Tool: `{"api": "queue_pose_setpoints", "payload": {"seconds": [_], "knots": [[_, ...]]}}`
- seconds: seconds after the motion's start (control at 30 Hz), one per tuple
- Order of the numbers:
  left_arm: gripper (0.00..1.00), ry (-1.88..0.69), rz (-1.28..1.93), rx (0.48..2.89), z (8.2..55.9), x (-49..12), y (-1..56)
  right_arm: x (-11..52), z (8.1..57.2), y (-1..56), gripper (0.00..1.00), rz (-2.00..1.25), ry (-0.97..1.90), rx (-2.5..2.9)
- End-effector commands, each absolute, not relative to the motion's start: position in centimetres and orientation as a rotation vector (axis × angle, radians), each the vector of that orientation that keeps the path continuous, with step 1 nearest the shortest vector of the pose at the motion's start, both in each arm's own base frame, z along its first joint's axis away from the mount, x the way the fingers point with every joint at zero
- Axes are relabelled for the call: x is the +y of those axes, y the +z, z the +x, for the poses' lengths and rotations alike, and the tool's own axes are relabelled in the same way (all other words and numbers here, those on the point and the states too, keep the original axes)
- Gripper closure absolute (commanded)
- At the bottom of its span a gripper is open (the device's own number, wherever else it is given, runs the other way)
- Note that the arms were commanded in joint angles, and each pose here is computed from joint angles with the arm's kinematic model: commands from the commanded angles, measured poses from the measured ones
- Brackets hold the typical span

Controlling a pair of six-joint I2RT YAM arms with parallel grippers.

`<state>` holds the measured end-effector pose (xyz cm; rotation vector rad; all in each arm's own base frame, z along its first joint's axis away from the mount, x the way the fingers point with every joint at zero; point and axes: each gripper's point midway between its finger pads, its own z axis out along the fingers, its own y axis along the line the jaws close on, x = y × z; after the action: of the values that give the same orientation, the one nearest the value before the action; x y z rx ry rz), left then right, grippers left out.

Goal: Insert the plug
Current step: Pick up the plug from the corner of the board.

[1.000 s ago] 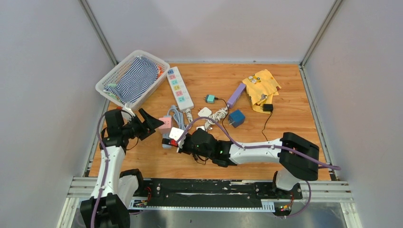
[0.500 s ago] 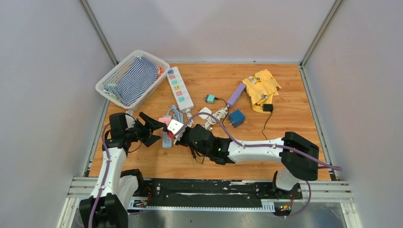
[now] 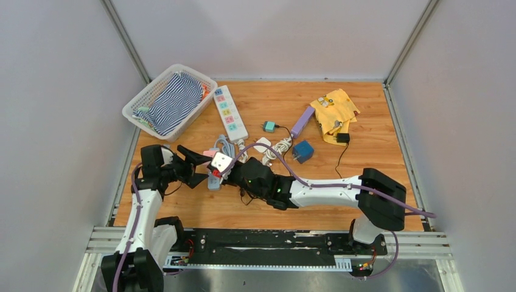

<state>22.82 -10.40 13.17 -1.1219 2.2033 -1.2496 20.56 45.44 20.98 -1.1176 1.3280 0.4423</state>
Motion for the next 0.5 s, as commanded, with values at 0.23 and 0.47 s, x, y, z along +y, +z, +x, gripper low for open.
{"api": "queue_pose_setpoints", "payload": {"seconds": [0.23, 0.47], "knots": [[0.17, -1.362, -1.18, 2.208, 22.3, -11.5, 14.9, 46.5, 20.4, 20.5, 1.0, -1.158, 0.463, 1.249], [0.26, -1.374, -1.175, 2.206, 22.3, -11.5, 15.1, 46.8, 20.1, 19.9, 1.0, -1.184, 0.472, 1.232]]}}
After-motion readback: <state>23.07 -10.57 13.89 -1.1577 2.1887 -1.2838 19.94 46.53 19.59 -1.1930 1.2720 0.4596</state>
